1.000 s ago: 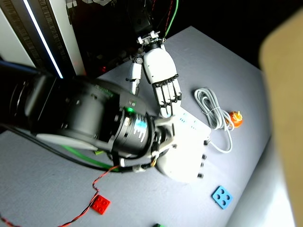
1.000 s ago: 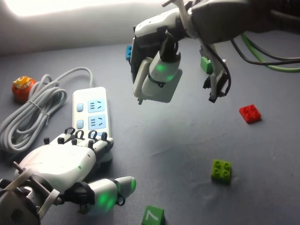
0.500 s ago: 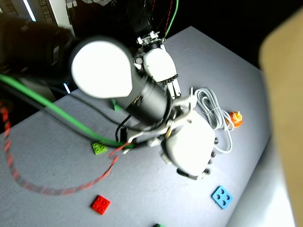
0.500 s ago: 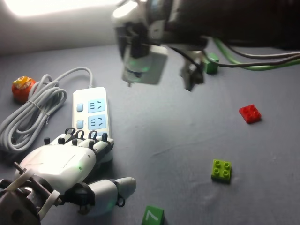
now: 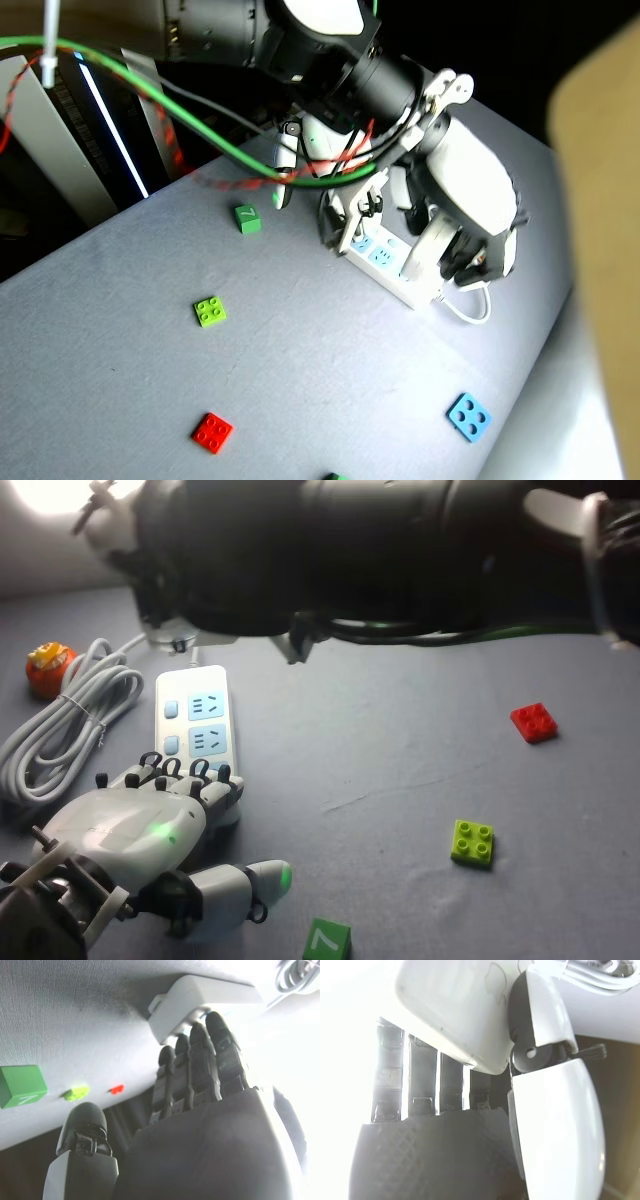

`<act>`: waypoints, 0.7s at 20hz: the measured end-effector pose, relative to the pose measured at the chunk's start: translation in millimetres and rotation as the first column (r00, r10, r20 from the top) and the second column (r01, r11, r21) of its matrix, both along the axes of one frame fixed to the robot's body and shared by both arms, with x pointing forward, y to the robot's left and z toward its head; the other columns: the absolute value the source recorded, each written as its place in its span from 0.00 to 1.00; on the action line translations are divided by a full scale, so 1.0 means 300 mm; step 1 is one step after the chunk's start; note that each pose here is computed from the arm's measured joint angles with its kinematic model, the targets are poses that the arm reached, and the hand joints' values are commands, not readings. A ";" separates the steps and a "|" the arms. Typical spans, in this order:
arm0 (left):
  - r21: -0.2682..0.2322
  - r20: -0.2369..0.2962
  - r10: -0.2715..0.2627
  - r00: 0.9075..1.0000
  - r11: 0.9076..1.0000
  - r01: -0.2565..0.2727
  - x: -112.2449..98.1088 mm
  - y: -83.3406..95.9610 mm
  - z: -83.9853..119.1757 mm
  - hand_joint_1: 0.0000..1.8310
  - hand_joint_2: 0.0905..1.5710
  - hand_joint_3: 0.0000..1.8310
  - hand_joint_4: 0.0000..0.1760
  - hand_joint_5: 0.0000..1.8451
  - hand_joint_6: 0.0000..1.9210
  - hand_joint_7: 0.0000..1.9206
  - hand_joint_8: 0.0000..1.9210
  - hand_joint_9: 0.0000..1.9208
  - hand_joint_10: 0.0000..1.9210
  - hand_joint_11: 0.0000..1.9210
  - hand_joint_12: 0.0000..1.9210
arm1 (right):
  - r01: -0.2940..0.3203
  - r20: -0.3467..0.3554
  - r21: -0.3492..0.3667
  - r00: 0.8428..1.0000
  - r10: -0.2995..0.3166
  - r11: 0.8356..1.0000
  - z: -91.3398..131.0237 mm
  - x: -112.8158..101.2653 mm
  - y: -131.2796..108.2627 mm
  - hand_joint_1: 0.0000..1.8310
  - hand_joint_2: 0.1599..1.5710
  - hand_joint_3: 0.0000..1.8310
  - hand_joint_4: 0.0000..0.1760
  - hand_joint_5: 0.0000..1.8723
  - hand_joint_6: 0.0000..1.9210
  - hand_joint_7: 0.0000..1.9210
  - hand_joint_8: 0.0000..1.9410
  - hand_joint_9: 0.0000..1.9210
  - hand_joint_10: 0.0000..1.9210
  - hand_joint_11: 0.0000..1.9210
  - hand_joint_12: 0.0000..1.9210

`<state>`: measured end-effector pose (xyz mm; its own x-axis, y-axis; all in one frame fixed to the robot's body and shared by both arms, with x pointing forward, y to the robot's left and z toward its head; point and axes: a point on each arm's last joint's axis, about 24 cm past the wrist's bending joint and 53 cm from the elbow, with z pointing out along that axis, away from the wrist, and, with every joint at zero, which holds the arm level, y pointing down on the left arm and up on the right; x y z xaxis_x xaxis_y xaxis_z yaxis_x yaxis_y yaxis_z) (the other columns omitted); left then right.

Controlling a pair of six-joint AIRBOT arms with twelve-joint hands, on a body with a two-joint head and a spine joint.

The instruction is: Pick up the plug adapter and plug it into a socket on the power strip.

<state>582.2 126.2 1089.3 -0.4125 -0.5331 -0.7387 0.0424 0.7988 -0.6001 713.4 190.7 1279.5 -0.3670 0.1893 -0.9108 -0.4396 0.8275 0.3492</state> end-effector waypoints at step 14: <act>0.015 0.000 -0.012 1.000 1.000 0.012 -0.009 -0.004 -0.007 0.00 0.77 0.00 0.00 0.09 0.00 0.10 0.00 0.11 0.00 0.00 0.33 | 0.109 -0.057 -0.120 0.992 -0.117 0.987 -0.143 0.055 0.004 0.66 0.68 0.00 0.10 0.49 0.55 0.54 0.47 0.60 0.00 0.31 0.61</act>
<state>579.5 125.0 1087.4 -0.4187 -0.5174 -0.7463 0.0515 0.8070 -0.5883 730.0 192.0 1236.7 -0.4072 0.1267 -0.9045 -0.3210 0.9073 0.2715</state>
